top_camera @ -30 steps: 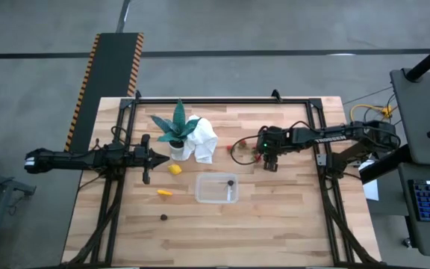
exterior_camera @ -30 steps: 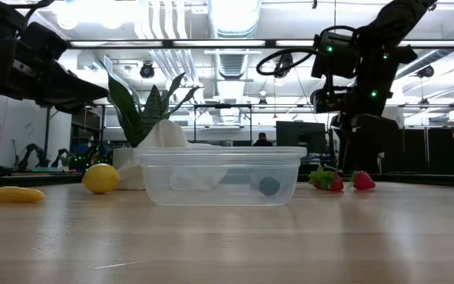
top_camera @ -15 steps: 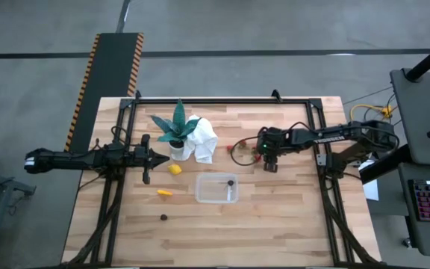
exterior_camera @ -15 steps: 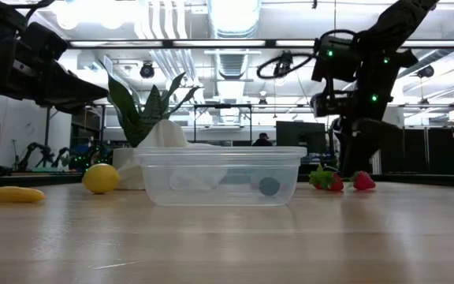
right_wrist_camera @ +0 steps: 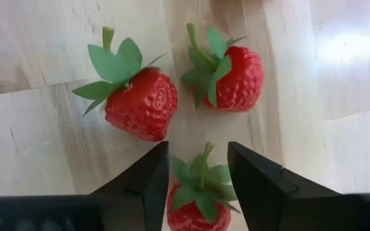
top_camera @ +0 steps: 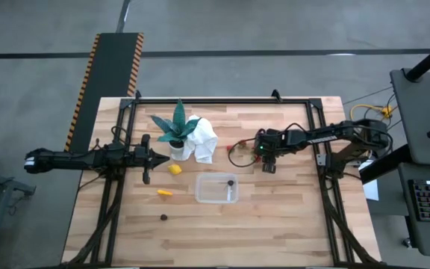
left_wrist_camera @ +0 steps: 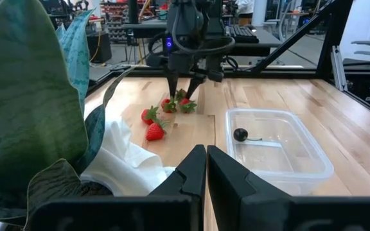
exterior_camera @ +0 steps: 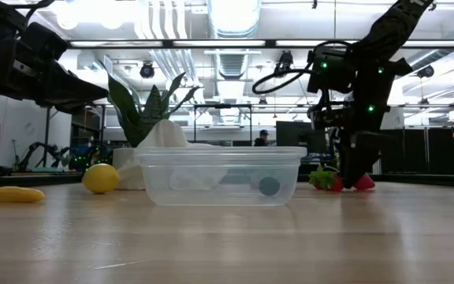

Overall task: Pick and placing Produce into tupperware
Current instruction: Put the strawberry into the bin

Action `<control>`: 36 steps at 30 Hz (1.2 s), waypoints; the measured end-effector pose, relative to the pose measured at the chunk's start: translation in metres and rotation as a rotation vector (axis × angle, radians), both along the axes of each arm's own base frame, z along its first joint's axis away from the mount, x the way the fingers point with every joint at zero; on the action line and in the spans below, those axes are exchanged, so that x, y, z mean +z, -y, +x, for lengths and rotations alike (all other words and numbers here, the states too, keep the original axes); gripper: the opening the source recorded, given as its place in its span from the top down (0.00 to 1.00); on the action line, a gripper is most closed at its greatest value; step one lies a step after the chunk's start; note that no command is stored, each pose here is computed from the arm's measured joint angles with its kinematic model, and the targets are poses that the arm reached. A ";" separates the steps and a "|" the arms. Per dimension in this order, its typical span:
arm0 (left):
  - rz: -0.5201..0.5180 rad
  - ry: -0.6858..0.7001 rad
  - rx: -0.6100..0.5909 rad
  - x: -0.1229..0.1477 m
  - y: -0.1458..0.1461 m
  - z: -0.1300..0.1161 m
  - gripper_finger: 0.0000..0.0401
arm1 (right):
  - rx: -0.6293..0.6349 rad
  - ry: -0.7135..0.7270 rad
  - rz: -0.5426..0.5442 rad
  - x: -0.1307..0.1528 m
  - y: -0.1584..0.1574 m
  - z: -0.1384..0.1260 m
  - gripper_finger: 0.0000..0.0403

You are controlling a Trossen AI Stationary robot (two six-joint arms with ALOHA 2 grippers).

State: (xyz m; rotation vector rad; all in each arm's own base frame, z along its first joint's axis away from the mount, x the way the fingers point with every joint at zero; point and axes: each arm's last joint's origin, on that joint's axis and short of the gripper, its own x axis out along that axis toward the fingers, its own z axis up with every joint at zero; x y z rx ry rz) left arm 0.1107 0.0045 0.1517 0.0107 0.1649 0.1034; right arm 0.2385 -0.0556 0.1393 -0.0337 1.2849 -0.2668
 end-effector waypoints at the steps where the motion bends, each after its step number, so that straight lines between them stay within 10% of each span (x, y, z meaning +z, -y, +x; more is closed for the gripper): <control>1: 0.000 -0.001 0.000 0.000 0.000 0.000 1.00 | 0.000 0.001 0.000 0.000 0.000 0.000 0.64; 16: 0.000 -0.002 0.000 0.000 0.000 0.000 1.00 | 0.008 -0.035 0.005 -0.001 -0.001 -0.003 0.96; 36: 0.000 -0.002 0.000 0.000 0.000 0.000 1.00 | -0.084 0.211 0.096 0.069 -0.005 0.010 0.98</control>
